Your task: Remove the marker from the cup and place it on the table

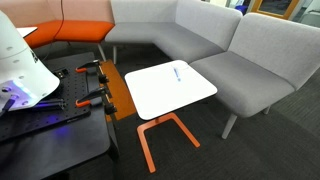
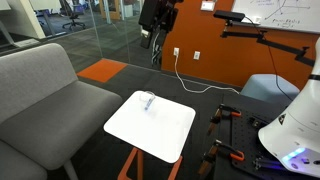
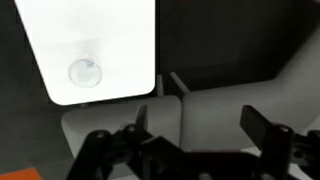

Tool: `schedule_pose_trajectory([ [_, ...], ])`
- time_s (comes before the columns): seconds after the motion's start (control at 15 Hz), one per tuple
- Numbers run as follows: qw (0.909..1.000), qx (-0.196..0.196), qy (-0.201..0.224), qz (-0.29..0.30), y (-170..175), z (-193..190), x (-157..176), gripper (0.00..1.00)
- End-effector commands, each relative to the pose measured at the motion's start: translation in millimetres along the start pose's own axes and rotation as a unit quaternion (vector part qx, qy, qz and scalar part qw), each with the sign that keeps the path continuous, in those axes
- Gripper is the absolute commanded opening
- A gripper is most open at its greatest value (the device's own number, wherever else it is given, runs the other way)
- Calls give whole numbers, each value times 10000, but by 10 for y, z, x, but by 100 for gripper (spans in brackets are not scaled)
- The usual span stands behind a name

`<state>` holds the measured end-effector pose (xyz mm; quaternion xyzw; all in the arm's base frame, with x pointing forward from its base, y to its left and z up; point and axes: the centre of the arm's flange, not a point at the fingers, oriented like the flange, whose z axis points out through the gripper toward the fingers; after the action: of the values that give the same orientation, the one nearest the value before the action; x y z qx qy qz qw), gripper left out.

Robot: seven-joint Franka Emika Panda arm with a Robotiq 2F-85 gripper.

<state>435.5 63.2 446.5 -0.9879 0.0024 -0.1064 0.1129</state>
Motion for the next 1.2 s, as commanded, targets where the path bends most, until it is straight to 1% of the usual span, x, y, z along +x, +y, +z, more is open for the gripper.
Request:
schedule_pose_trajectory([
  [0.0, 9956, -525, -656, 409, 241, 390, 548, 100],
  [0.2, 9866, -858, -1197, 706, 643, 994, 969, 100],
  [0.4, 9738, -973, -1796, 1000, 1017, 1690, 1266, 100],
  [0.6, 9649, -1062, -2088, 1188, 1307, 2254, 1437, 100],
  [0.73, 9590, -1185, -2228, 1290, 1446, 2500, 1481, 100],
  [0.8, 9571, -1189, -2269, 1357, 1496, 2570, 1498, 87],
  [0.87, 9566, -1197, -2259, 1400, 1532, 2612, 1510, 79],
  [0.93, 9564, -1186, -2245, 1440, 1556, 2623, 1527, 66],
  [1.13, 9568, -1130, -2206, 1520, 1606, 2614, 1534, 42],
])
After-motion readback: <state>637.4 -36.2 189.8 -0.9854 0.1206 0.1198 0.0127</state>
